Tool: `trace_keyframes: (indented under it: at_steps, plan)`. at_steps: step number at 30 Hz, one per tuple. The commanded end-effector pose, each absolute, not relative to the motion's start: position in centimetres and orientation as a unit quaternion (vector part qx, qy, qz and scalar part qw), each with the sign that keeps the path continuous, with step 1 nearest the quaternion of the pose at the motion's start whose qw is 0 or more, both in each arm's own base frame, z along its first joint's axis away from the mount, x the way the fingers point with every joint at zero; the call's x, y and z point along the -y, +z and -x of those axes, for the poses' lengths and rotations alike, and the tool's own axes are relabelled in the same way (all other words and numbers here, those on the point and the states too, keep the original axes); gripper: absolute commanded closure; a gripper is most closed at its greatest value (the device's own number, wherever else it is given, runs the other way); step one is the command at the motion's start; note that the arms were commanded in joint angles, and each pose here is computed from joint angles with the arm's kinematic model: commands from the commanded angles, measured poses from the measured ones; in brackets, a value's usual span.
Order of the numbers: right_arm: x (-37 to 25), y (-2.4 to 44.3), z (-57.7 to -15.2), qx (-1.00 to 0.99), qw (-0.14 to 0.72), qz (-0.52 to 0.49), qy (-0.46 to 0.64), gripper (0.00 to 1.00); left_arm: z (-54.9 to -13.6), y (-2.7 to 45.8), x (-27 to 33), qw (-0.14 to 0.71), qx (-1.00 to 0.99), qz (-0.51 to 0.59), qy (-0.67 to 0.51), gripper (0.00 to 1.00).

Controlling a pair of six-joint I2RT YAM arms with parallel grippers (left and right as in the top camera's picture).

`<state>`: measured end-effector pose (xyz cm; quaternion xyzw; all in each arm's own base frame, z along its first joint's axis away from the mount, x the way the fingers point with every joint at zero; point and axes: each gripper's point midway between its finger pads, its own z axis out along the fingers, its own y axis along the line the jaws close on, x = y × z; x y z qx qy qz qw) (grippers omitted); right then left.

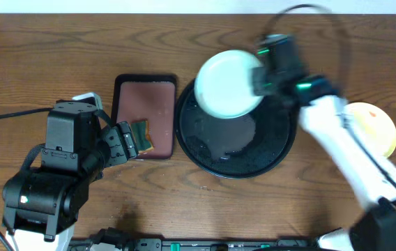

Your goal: Clean dirty plates on tray and stack at the side

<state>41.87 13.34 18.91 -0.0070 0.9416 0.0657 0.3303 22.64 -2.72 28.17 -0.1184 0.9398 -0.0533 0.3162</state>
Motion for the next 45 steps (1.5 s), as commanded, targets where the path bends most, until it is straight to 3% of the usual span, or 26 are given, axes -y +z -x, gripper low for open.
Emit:
trace_keyframes:
  at_steps: [1, 11, 16, 22, 23, 24, 25, 26, 27, 32, 36, 45]
  plan:
    - [-9.4, 21.8, -40.2, -0.936, 0.305, -0.065, 0.162, 0.99, -22.6, 28.6, 2.6, 0.321, -0.938, 0.118, -0.052, 0.15]
    - [12.0, 14.0, -33.1, -0.921, 0.171, -0.343, 0.072, 0.99, -22.6, 28.6, 2.6, 0.320, -0.938, 0.118, -0.052, 0.15]
    - [17.4, 9.1, -28.6, -0.887, 0.137, -0.437, 0.058, 0.99, -22.6, 28.6, 2.6, 0.320, -0.939, 0.118, -0.052, 0.16]
    - [20.3, 6.0, -26.1, -0.849, 0.147, -0.503, 0.063, 0.99, -22.6, 28.6, 2.6, 0.320, -0.939, 0.118, -0.052, 0.16]
    - [20.6, 6.1, -26.0, -0.847, 0.149, -0.507, 0.061, 0.96, -22.6, 28.6, 2.6, 0.320, -0.939, 0.118, -0.052, 0.16]
    - [20.9, 6.2, -26.0, -0.845, 0.154, -0.509, 0.060, 0.69, -22.6, 28.6, 2.6, 0.320, -0.939, 0.118, -0.052, 0.15]
    - [21.0, 6.4, -26.1, -0.844, 0.160, -0.509, 0.064, 0.52, -22.6, 28.6, 2.6, 0.320, -0.939, 0.118, -0.052, 0.16]
    - [20.8, 6.9, -26.5, -0.843, 0.168, -0.506, 0.074, 0.44, -22.6, 28.6, 2.6, 0.320, -0.939, 0.118, -0.052, 0.16]
    - [20.4, 7.5, -27.0, -0.843, 0.181, -0.499, 0.090, 0.43, -22.6, 28.6, 2.6, 0.320, -0.939, 0.118, -0.052, 0.15]
    - [15.9, 13.8, -30.8, -0.858, 0.282, -0.390, 0.179, 0.43, -22.6, 28.6, 2.6, 0.320, -0.939, 0.118, -0.052, 0.15]
    - [8.9, 20.2, -32.3, -0.870, 0.358, -0.249, 0.232, 0.43, -22.6, 28.6, 2.6, 0.320, -0.939, 0.118, -0.052, 0.15]
    - [-6.5, 29.4, -29.2, -0.849, 0.448, 0.014, 0.278, 0.37, -22.6, 28.6, 2.6, 0.320, -0.939, 0.118, -0.052, 0.15]
